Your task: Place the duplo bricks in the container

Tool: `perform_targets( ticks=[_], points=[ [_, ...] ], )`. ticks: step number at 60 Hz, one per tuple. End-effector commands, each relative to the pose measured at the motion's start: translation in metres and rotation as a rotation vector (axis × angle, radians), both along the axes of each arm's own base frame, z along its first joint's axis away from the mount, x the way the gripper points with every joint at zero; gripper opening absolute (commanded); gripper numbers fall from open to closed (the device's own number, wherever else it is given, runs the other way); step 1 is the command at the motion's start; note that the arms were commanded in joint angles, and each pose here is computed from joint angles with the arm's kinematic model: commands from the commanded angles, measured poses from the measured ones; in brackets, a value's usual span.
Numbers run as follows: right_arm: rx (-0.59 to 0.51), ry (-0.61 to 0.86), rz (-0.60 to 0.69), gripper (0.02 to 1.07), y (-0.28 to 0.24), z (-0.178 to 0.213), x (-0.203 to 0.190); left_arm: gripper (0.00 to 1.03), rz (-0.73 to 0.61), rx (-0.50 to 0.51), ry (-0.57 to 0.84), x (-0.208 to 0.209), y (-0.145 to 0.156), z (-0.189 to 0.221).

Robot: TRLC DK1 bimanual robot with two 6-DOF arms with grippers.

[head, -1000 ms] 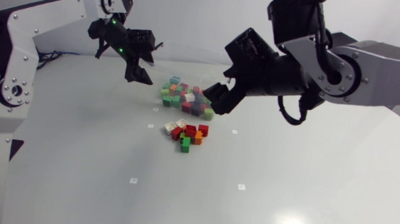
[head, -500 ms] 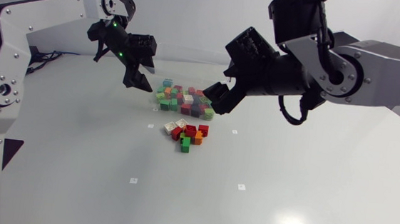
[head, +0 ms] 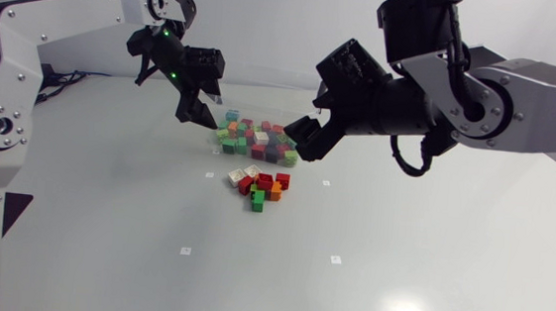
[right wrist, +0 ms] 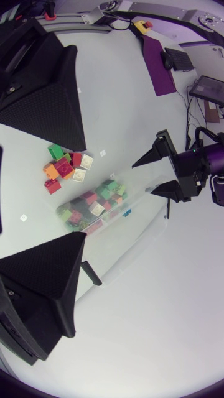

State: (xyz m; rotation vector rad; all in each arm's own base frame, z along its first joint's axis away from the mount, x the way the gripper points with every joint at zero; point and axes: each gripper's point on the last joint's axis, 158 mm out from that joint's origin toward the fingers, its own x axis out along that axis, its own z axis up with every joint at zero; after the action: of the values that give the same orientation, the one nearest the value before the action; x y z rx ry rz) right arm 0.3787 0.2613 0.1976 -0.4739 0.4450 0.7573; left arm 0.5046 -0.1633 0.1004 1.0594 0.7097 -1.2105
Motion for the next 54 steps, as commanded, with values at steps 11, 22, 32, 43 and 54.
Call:
perform_targets(
  ticks=[11, 22, 32, 43, 54],
  points=[
    [-0.009, -0.011, 0.016, 0.95, -0.001, 0.001, -0.006, 0.87, -0.018, 0.009, 0.018, -0.023, 0.001, 0.013],
    [-0.011, -0.009, 0.015, 0.95, -0.002, 0.002, -0.008, 0.87, -0.021, 0.002, 0.011, -0.027, -0.005, 0.019],
    [-0.016, -0.009, 0.016, 0.95, -0.003, 0.002, -0.008, 0.92, 0.067, -0.146, -0.136, 0.007, -0.022, 0.072],
    [-0.014, -0.013, 0.017, 0.95, -0.004, 0.003, -0.012, 0.95, 0.175, -0.416, -0.253, -0.003, -0.024, 0.170],
    [-0.008, -0.024, 0.016, 0.95, -0.007, 0.006, -0.015, 0.95, 0.236, -0.522, -0.363, -0.064, -0.013, 0.181]
  ],
)
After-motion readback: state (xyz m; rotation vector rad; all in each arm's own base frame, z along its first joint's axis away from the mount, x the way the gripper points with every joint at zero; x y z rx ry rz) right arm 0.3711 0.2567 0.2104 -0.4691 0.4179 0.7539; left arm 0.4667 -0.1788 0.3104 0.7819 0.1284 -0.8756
